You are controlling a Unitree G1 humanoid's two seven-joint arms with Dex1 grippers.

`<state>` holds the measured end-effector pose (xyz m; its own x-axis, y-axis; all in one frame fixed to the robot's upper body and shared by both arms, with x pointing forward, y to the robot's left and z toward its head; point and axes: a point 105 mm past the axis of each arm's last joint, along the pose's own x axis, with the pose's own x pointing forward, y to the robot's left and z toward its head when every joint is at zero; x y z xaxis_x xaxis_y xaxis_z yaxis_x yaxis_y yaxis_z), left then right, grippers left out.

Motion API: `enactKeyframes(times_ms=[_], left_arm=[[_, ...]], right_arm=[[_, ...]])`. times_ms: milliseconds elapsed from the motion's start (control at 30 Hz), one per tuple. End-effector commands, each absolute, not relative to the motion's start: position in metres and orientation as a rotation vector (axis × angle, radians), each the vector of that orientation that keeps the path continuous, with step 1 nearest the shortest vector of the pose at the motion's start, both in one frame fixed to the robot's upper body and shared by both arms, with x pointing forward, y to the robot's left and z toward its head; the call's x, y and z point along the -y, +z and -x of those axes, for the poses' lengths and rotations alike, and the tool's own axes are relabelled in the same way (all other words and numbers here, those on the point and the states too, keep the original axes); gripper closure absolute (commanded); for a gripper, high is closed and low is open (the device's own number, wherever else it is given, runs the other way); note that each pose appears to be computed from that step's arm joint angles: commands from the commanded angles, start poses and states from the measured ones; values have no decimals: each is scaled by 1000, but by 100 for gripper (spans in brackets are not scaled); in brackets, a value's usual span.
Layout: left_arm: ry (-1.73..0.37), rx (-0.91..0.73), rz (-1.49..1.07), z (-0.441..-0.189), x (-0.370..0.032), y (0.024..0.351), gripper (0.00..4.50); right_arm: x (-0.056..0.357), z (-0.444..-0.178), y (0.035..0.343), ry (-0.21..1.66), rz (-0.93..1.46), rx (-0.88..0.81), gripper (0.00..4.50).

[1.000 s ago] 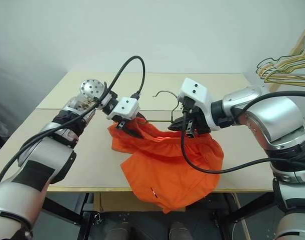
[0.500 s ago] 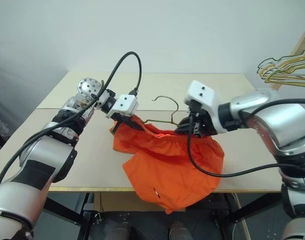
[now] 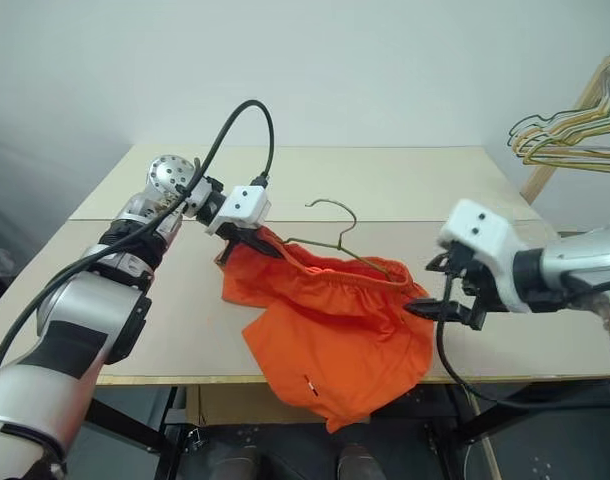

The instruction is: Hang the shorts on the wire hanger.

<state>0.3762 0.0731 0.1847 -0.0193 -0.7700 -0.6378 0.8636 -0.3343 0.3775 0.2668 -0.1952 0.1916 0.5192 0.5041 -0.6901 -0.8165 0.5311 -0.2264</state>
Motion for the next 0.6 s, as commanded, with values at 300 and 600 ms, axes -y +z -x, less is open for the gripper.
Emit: enactKeyframes(times_ms=[300, 600], left_arm=[[-1642, -80, -948, -378, -74, 201, 450], [-1648, -71, -921, -378, -73, 201, 450]], right_arm=[[181, -293, 184, 833, 564, -542, 273], [177, -288, 191, 890, 556, -519, 448]])
